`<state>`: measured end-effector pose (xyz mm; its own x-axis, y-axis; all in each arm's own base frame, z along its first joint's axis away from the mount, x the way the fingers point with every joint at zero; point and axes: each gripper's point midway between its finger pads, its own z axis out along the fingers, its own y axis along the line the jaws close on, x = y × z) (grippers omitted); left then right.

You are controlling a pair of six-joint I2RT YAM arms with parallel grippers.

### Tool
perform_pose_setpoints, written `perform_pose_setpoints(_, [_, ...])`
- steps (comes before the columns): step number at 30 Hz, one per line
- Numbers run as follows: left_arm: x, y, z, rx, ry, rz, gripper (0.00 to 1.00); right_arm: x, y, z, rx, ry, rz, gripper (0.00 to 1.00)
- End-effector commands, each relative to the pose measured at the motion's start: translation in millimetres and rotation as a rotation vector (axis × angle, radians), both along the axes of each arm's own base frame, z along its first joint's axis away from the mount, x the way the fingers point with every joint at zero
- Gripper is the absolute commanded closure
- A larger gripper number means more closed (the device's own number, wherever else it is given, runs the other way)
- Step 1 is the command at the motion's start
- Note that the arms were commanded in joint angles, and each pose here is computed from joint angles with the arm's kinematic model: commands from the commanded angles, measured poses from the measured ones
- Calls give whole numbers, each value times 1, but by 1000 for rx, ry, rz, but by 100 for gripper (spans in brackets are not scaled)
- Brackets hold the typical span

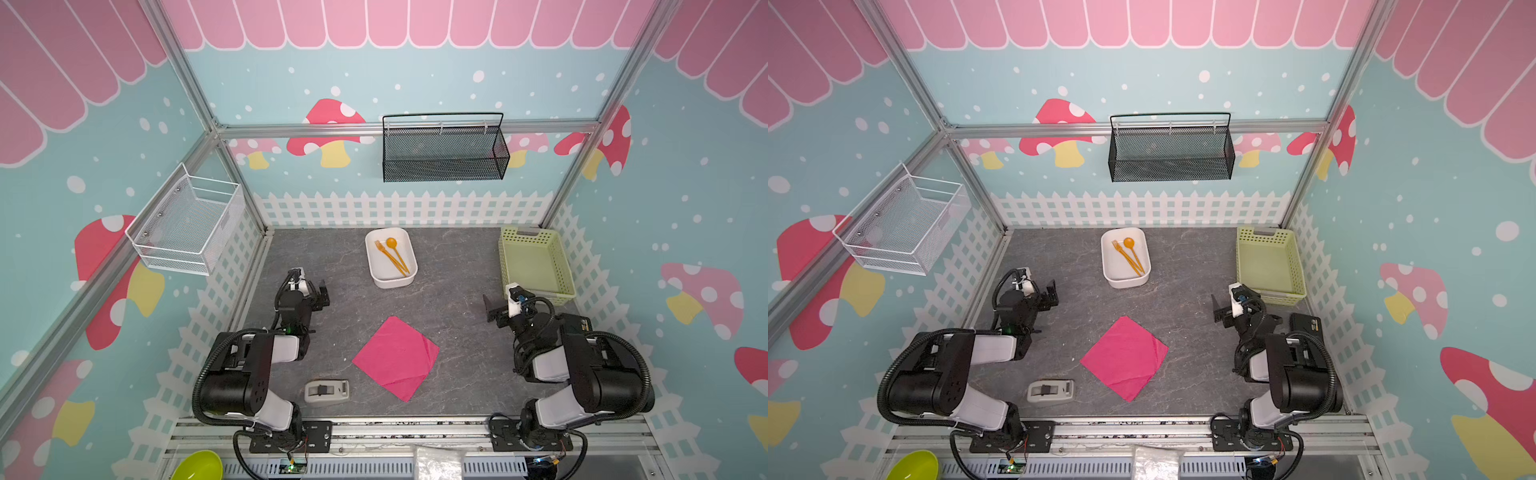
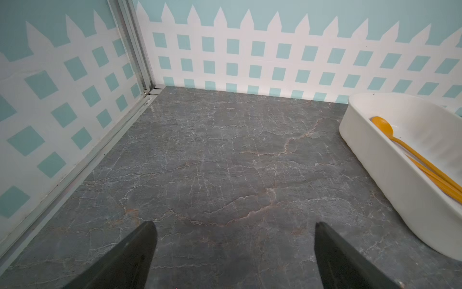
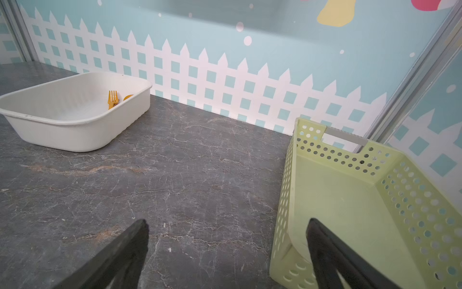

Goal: Place the utensils on the paper napkin and roll it up

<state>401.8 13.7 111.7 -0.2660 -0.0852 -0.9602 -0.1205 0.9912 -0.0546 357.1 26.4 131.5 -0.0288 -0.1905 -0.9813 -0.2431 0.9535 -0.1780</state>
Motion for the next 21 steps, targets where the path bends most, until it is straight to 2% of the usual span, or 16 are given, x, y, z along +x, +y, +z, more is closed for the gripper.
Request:
perform_pose_setpoints(1, [3,1,3,10,-9,7,0,2,1,8,-25,-37,4,0])
perform_pose_setpoints(21, [3,1,3,9,-9,7,0,3,0,7,-20,-28,0,0])
